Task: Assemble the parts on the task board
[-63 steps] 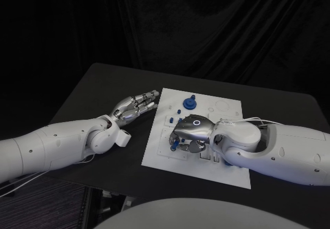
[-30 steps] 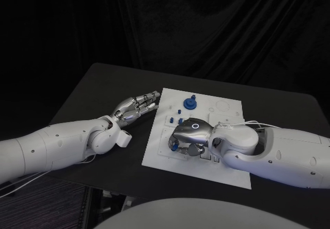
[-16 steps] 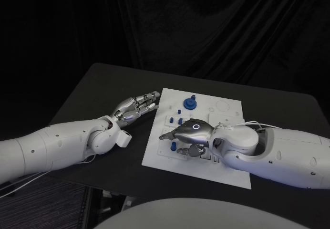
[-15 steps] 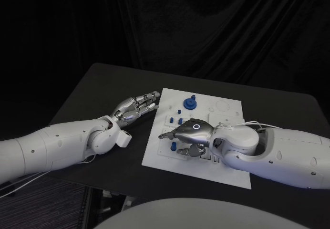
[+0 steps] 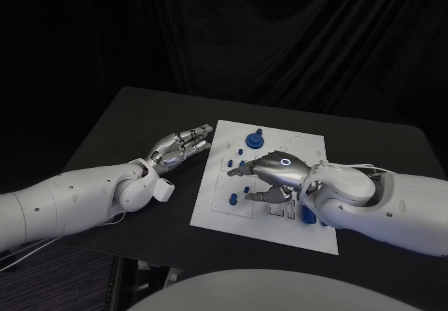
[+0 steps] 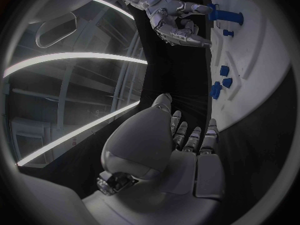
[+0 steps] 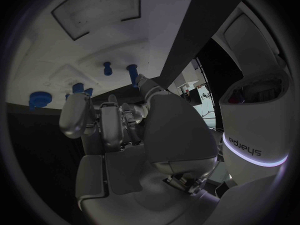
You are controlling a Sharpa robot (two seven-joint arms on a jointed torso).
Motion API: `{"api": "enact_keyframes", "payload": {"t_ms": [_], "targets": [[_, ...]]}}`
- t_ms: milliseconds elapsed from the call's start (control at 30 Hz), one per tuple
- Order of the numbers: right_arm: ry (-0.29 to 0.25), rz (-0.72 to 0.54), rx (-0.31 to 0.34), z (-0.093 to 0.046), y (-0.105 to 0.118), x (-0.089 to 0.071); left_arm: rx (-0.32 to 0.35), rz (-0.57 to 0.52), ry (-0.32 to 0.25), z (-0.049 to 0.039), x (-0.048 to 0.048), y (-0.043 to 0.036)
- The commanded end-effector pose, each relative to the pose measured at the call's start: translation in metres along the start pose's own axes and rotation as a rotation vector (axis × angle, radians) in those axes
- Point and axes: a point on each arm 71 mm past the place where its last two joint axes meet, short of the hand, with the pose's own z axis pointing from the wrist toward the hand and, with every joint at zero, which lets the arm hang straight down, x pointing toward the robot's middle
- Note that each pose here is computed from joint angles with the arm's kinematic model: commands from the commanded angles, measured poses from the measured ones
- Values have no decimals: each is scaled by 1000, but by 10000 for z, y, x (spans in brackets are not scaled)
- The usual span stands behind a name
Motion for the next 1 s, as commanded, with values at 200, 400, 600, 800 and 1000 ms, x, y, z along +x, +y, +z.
{"api": "enact_keyframes", "payload": {"t_ms": [200,400,600,800,1000], "targets": [[-156,156,197,-394,-397,-532,134,52,-68,-22,22,-106],[-73,186,366,-708,-656,-604,156,77,-97,-46,32,-136],[66,202,542,-955,-866,-528,159,94,-105,-71,46,-161],[147,218,661,-1136,-947,-388,166,100,-98,-50,66,-238],[197,234,744,-1233,-925,-218,162,83,-68,11,101,-271]]}}
